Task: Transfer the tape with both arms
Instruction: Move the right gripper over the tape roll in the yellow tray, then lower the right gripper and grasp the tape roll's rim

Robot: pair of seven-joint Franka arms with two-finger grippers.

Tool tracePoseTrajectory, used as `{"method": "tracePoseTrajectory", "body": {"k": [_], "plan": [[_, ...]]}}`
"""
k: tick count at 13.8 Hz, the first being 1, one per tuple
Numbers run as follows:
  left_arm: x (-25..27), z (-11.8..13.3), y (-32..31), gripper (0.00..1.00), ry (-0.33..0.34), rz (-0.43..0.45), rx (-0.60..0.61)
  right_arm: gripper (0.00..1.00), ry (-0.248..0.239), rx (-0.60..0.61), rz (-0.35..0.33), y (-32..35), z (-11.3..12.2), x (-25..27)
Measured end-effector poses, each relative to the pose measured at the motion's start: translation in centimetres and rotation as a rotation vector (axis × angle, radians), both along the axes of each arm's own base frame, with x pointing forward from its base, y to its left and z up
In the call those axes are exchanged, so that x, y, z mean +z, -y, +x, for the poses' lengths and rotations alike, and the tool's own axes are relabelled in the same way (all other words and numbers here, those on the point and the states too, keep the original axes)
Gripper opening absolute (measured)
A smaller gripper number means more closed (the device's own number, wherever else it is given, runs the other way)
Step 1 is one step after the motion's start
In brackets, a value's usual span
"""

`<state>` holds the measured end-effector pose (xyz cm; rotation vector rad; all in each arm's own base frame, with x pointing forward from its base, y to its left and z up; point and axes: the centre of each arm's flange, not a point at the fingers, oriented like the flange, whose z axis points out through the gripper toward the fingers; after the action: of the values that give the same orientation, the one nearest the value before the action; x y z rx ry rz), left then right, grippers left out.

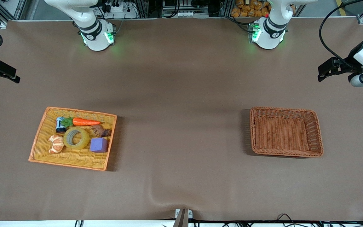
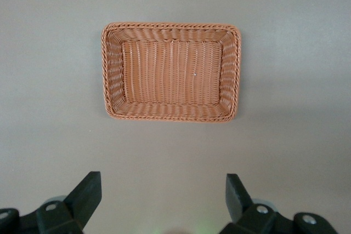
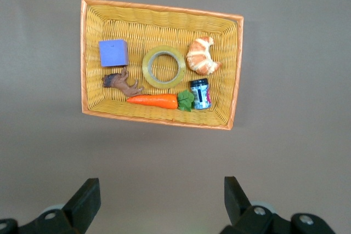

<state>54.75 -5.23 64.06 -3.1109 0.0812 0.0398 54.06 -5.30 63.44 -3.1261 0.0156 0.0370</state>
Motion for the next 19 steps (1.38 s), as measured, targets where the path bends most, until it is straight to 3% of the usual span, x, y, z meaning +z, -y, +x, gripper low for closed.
{"method": "tracePoseTrajectory", "body": {"k": [7, 10, 15, 19], "plan": [[-0.4, 0.3, 0.0, 1.00, -0.007, 0.000, 0.000, 1.00, 0.007, 0.040, 0.005, -0.2, 0.5, -0.6], [-1.0, 0.7, -0.2, 1.00, -0.018, 0.003, 0.064, 1.00, -0.003, 0.055, 0.009, -0.9, 1.2, -2.8], [-1.3, 0.8, -0.3, 1.00, -0.024, 0.004, 0.090, 1.00, 0.058, 0.139, 0.000, -6.0, 5.3, -15.9], [-1.6, 1.0, -0.2, 1.00, -0.030, 0.005, 0.089, 1.00, 0.003, 0.249, -0.010, -10.4, 8.0, -26.6]]}}
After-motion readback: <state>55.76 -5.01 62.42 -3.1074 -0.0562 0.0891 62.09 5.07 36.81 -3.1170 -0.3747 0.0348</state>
